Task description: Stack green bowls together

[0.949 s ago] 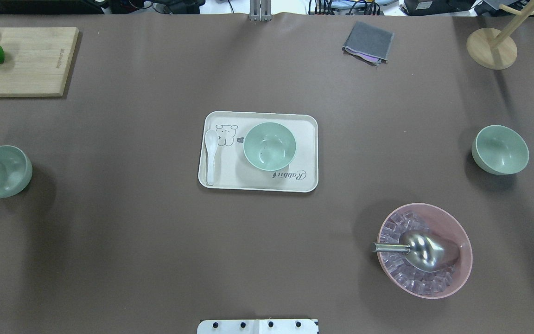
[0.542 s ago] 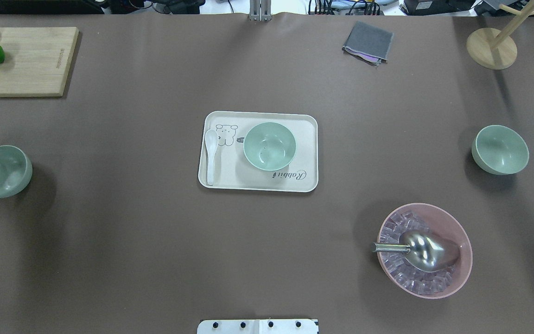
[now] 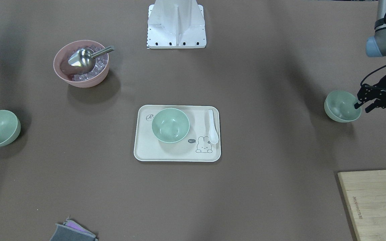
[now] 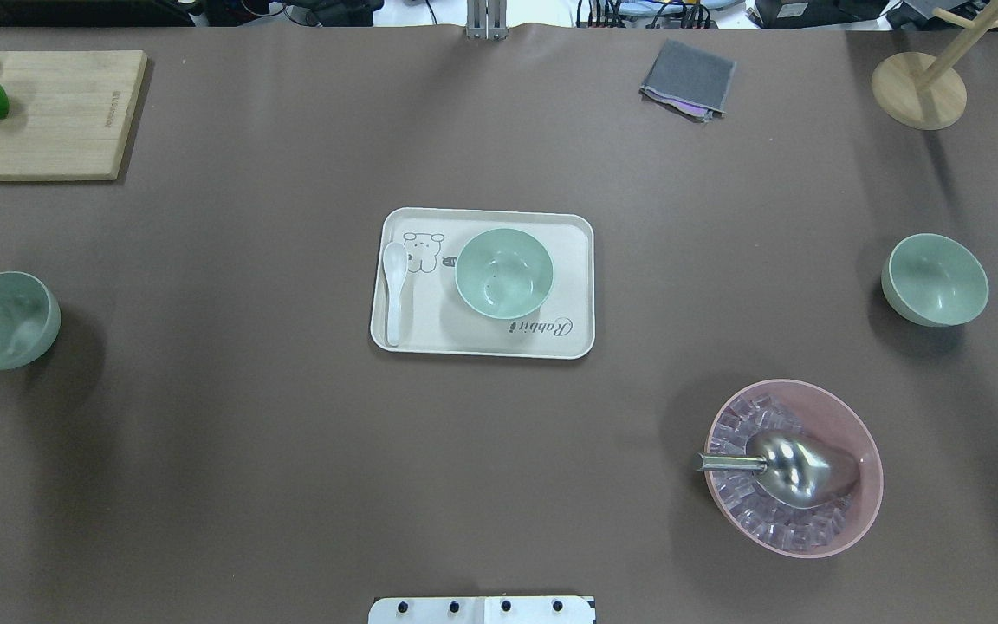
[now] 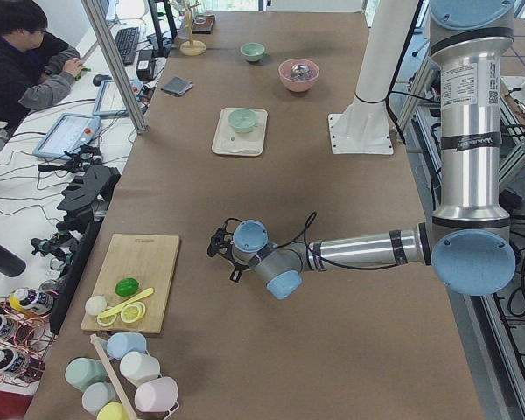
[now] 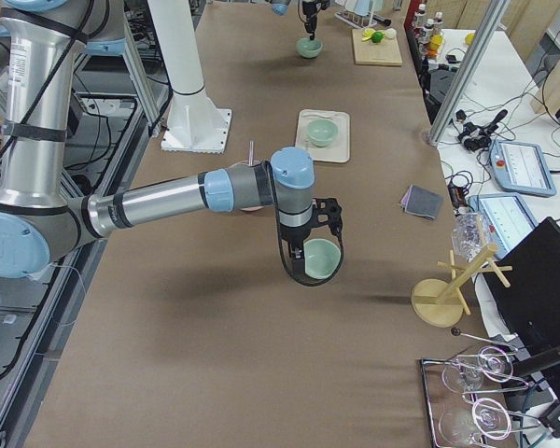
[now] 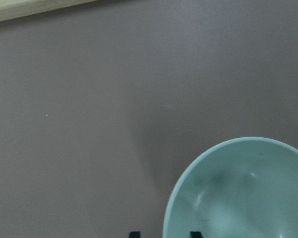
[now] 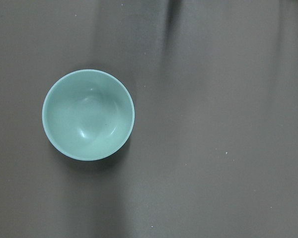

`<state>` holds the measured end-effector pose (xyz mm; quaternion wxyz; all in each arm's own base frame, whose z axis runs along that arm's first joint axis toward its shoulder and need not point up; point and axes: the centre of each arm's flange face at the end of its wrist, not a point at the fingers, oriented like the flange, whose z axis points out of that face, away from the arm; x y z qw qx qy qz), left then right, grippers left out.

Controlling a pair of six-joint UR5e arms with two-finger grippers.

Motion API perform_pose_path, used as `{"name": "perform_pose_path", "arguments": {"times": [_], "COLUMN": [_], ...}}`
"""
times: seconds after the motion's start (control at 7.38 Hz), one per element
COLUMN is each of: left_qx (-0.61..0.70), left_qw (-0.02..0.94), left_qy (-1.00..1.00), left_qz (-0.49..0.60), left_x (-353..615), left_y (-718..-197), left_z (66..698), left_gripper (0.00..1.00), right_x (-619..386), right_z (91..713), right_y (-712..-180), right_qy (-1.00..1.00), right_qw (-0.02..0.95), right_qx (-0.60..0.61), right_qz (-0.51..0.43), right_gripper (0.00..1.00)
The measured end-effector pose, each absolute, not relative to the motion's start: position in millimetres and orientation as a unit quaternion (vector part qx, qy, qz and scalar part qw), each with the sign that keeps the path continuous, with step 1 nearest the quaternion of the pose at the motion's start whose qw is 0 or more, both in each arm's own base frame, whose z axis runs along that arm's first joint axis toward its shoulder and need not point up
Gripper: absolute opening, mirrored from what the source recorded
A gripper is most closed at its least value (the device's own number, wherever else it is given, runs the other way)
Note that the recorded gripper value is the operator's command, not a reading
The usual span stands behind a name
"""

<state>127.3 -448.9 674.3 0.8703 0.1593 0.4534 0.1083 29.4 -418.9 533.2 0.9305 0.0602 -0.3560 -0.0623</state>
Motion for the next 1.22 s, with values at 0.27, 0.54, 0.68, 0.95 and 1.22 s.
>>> {"name": "perform_pose_path", "arguments": {"times": [0.27, 0.54, 0.68, 0.95, 1.22], "left_qx": [0.162, 0.17, 0.169, 0.157, 0.142], "left_qw": [0.869, 0.863, 0.861, 0.861, 0.854], "left_qy": [0.454, 0.463, 0.467, 0.477, 0.497], "left_qz": [0.11, 0.113, 0.11, 0.081, 0.062], "left_x": [128, 130, 132, 139, 169], "left_y": [-449, -452, -457, -465, -469], "left_z": [671, 648, 626, 561, 495], "left_gripper": [0.0, 0.0, 0.0, 0.0, 0.0], "right_x": [29, 29, 29, 29, 29], "right_z": [533, 533, 532, 532, 532], "right_y": [-419, -419, -419, -419, -419], "right_qy": [-0.356, -0.356, -0.356, -0.356, -0.356], "right_qw": [0.93, 0.93, 0.93, 0.931, 0.931], "right_qx": [0.06, 0.061, 0.061, 0.061, 0.061], "right_qz": [-0.062, -0.062, -0.062, -0.062, -0.061], "right_gripper": [1.0, 1.0, 1.0, 1.0, 1.0]}}
